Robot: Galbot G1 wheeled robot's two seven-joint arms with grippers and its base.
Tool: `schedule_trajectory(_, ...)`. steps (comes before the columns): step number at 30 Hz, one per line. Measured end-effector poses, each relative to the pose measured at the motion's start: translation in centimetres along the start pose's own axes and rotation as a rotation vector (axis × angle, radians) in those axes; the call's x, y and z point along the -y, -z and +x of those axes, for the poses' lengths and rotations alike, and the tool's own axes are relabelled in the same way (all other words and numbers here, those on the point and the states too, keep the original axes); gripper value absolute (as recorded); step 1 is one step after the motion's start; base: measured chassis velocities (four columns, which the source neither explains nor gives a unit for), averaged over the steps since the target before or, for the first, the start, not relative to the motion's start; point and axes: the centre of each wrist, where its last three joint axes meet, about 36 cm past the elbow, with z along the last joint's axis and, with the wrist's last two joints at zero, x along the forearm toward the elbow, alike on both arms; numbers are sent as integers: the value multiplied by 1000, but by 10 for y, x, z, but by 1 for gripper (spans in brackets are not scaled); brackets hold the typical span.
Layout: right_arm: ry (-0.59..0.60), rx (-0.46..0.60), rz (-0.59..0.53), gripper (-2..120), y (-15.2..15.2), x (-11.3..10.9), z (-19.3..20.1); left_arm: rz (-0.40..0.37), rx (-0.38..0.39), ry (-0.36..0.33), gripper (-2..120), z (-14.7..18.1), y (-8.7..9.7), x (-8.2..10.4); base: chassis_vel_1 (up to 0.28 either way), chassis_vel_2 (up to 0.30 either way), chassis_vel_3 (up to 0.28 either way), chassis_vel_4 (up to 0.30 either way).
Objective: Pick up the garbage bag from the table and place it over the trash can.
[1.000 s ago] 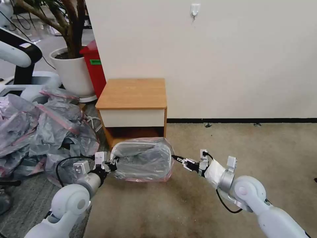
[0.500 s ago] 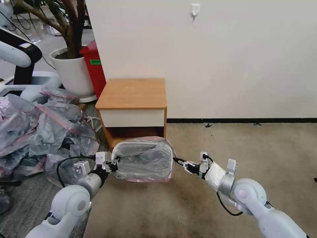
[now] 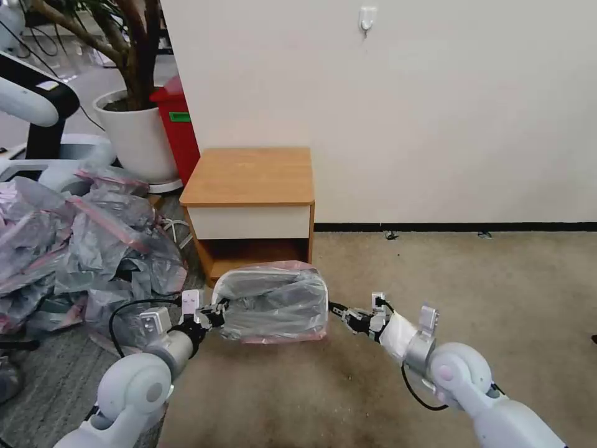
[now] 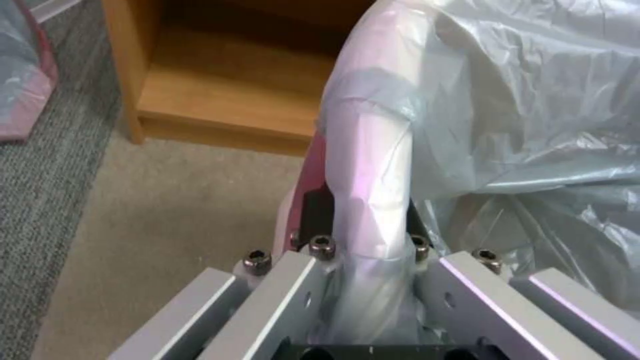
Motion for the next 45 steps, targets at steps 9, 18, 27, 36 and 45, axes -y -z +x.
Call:
schedule_trajectory(9, -7, 4, 24, 5, -14, -3, -6, 45, 39, 34, 2, -8, -1, 5, 0, 0, 0, 0)
schedule_trajectory(18, -8, 18, 35, 5, -18, -4, -9, 31, 94, 81, 2, -22, -10, 14, 0, 0, 0, 0)
schedule_trajectory(27, -27, 50, 73, 5, -27, 1, -14, 134, 98, 71, 2, -25, -5, 26, 0, 0, 0, 0)
schedule_trajectory(36, -53, 80, 108, 5, -32, 6, -22, 239, 50, 51, 4, -17, 14, 31, 0, 0, 0, 0)
schedule_trajectory(45, -116, 96, 134, 5, -40, 19, -26, 315, -45, 19, 5, -10, 21, 36, 0, 0, 0, 0)
